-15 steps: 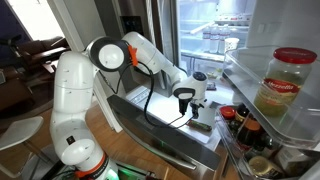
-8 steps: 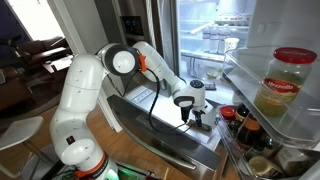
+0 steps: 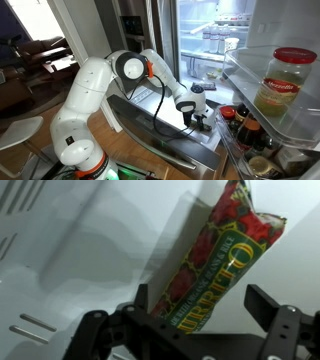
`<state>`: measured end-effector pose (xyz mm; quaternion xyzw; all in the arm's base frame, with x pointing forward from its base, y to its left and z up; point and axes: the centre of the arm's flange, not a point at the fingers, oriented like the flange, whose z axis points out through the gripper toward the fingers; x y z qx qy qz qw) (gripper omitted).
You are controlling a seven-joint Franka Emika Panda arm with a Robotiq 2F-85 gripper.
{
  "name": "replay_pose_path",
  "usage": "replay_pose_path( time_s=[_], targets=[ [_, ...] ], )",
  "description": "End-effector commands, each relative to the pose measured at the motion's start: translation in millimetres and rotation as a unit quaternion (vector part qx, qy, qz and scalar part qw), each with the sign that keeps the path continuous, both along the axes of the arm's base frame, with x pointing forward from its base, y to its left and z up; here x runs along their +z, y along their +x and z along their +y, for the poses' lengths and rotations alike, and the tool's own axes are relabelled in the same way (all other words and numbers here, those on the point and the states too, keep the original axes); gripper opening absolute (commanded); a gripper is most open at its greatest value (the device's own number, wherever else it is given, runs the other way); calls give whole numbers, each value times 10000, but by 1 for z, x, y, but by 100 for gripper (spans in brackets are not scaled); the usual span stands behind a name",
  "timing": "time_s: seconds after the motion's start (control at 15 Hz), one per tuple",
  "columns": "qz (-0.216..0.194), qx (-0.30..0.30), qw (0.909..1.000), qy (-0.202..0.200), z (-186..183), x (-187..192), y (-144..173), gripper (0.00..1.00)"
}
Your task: Move the two food packs to the upper fridge
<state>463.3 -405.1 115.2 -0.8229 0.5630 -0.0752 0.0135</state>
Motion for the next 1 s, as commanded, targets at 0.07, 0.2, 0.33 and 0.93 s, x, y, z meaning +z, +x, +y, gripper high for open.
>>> replay_pose_path(
  time_s=[0.07,0.2,0.33,0.93],
  targets=[
    [72,94,9999,18,-12,-15,3,69],
    [72,84,9999,-5,-14,-13,2,52],
    [55,59,10000,16,-14,-6,3,36],
    [163,-186,9993,271,2,50,-5,4]
  ],
)
